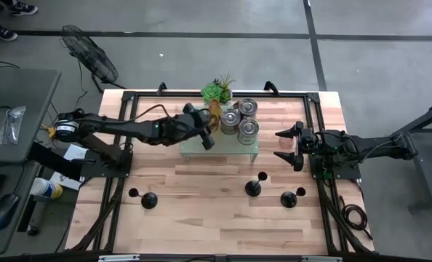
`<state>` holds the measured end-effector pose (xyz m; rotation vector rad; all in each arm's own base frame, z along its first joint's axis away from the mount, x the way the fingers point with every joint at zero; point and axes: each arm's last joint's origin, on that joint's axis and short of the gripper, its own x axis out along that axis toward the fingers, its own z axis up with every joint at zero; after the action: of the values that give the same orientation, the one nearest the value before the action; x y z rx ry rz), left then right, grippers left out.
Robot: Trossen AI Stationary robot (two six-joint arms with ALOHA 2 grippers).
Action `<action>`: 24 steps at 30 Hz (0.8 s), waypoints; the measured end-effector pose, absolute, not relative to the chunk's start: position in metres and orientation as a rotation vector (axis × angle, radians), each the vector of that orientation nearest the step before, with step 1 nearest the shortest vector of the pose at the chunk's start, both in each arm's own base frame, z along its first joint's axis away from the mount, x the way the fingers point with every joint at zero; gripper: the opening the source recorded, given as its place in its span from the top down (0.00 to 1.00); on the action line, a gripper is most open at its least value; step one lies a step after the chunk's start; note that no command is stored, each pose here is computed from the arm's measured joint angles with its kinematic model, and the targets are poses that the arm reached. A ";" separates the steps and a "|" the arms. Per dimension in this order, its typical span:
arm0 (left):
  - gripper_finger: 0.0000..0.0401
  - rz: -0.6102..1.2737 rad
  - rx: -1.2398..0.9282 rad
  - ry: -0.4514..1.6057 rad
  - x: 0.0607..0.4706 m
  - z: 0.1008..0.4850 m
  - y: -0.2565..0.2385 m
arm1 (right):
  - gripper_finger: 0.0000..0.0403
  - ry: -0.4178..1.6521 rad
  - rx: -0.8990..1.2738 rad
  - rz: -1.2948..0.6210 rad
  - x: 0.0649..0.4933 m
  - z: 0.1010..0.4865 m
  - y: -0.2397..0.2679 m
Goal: Pick & Place candle stick holders
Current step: Put the gold glass candle holder on the shelf
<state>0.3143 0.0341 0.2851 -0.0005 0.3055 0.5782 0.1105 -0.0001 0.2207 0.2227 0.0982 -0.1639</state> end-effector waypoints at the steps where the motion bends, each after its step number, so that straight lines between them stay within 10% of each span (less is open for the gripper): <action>1: 0.68 0.576 -0.015 0.300 0.314 0.284 0.036 | 0.01 0.098 0.223 -0.164 0.111 0.221 0.000; 24: 0.68 0.480 0.037 0.272 0.308 0.258 0.043 | 0.01 0.098 0.223 -0.164 0.111 0.221 0.000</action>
<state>0.3081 0.0434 0.2583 0.0369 0.2724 0.4796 0.1105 -0.0001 0.2206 0.2227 0.0985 -0.1641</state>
